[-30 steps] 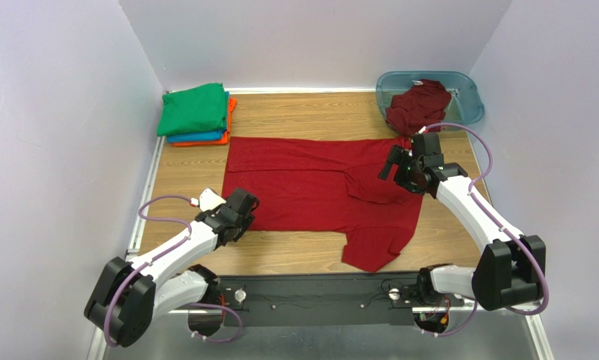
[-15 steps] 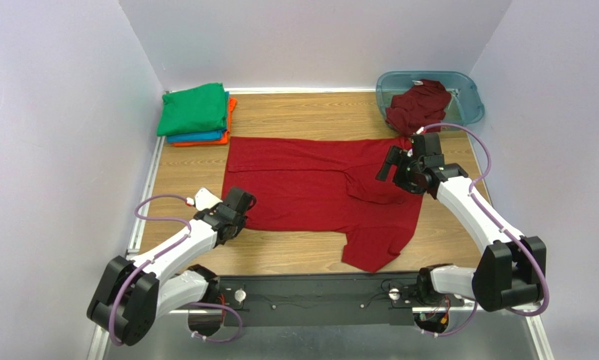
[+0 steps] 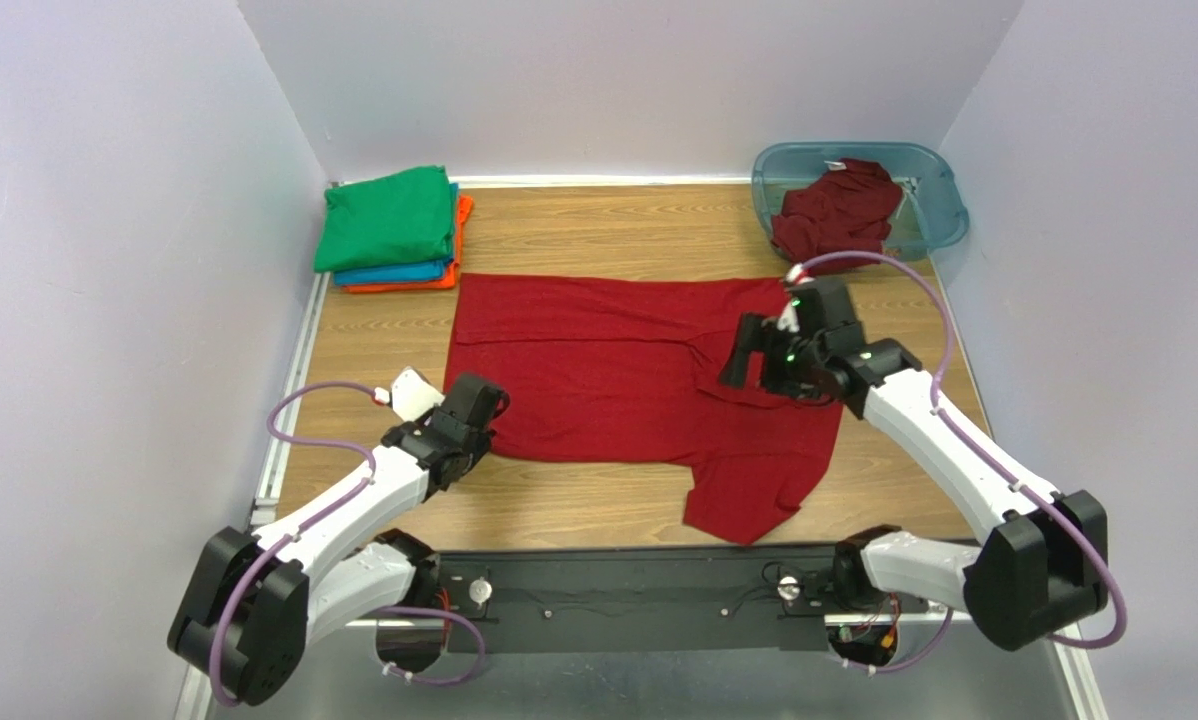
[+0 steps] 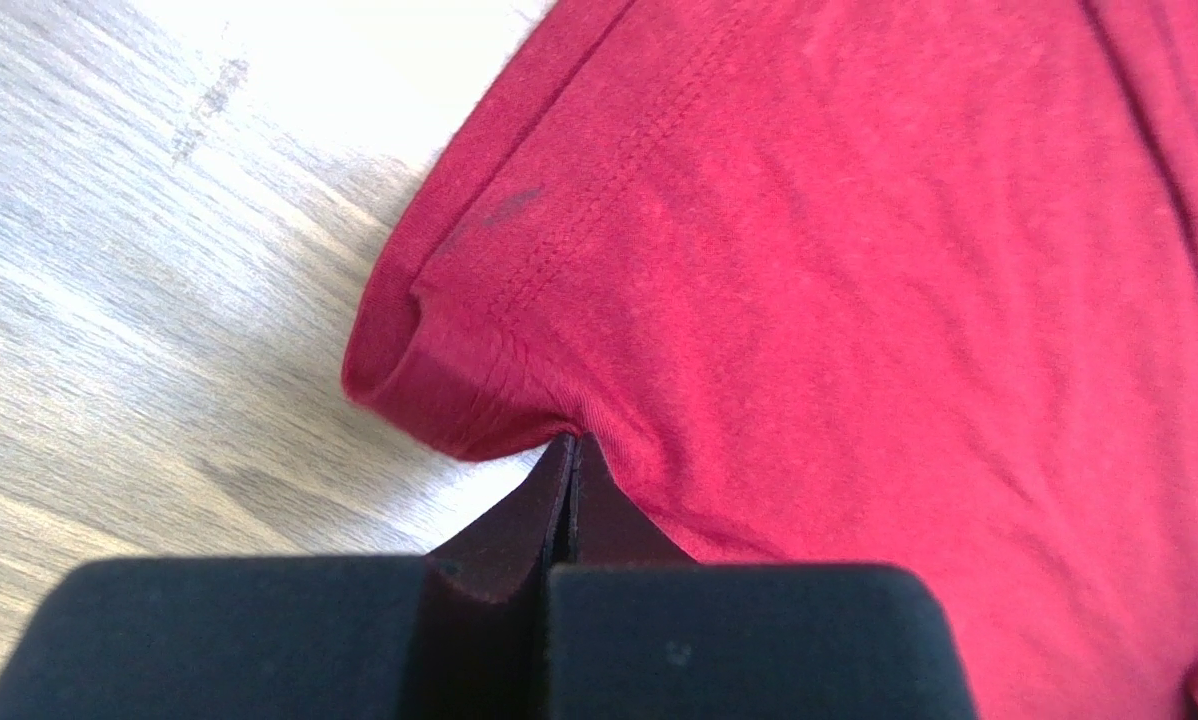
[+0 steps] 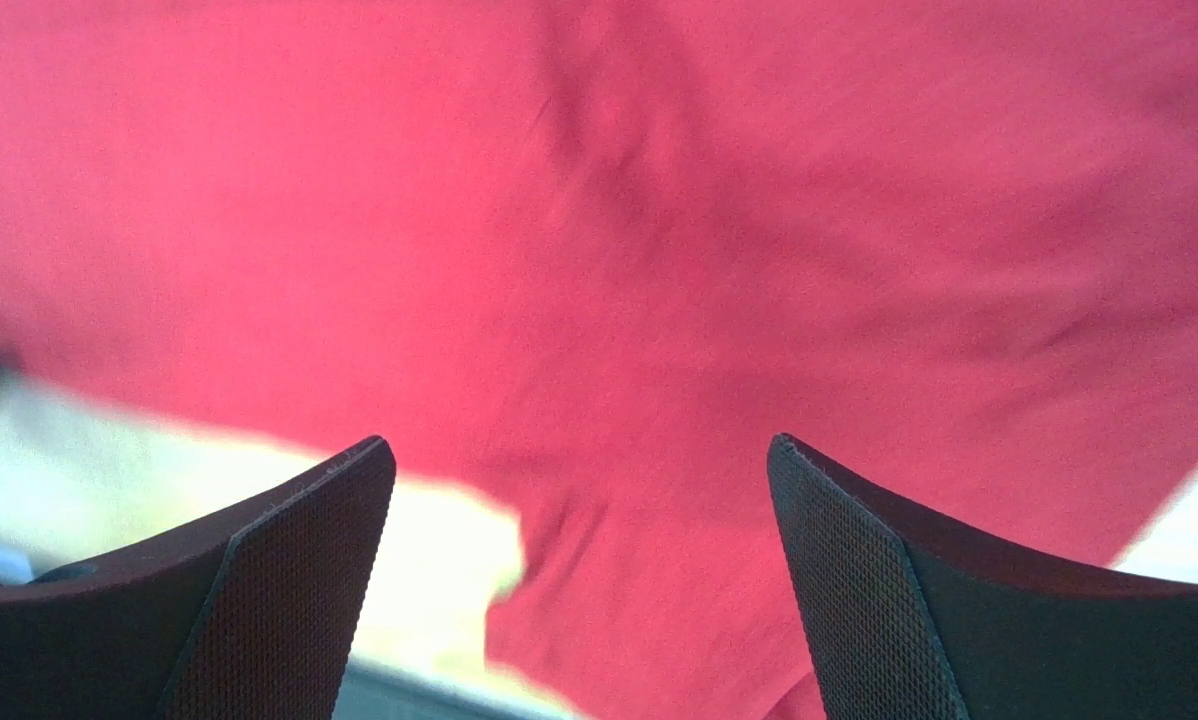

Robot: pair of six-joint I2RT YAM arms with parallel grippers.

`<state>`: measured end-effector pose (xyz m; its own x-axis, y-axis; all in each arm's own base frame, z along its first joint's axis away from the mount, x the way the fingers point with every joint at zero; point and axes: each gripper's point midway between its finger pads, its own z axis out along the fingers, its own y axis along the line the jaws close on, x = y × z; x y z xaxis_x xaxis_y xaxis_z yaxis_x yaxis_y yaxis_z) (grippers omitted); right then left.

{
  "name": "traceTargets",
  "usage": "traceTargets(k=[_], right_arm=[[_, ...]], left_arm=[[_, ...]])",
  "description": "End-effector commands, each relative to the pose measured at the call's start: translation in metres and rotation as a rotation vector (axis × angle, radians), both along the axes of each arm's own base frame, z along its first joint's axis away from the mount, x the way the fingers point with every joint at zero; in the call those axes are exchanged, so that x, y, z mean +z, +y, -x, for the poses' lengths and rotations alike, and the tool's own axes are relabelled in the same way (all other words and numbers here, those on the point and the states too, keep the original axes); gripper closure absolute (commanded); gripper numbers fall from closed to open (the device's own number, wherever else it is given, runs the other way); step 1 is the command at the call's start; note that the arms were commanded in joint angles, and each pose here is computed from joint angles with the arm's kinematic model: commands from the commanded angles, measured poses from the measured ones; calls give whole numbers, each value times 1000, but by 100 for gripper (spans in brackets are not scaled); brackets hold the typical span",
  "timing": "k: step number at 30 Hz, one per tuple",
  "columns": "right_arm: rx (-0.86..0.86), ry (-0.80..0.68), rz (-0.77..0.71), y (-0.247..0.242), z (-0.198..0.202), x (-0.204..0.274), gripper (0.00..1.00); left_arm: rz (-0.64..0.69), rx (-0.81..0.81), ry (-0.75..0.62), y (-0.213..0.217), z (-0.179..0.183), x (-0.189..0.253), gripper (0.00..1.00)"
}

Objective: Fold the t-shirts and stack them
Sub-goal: Fold the tshirt

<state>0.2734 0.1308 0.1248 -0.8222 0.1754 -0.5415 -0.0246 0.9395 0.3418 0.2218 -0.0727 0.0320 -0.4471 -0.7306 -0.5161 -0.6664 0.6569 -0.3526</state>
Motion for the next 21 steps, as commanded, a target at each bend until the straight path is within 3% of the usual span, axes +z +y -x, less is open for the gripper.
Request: traceTargets(k=[1, 3, 4, 8, 17, 21], right_arm=[[45, 166, 98, 5, 53, -34, 0], [56, 229, 118, 5, 75, -41, 0], [148, 313, 177, 12, 116, -50, 0], [181, 413, 242, 4, 157, -60, 0], [255, 523, 242, 5, 205, -68, 4], [297, 546, 307, 8, 216, -80, 7]], left_arm=[[-24, 24, -62, 10, -4, 7, 100], [-7, 21, -83, 9, -4, 10, 100], [15, 18, -105, 7, -4, 12, 100], [20, 12, -117, 6, -5, 18, 100], [25, -4, -115, 3, -6, 16, 100], [14, 1, -110, 5, -7, 17, 100]])
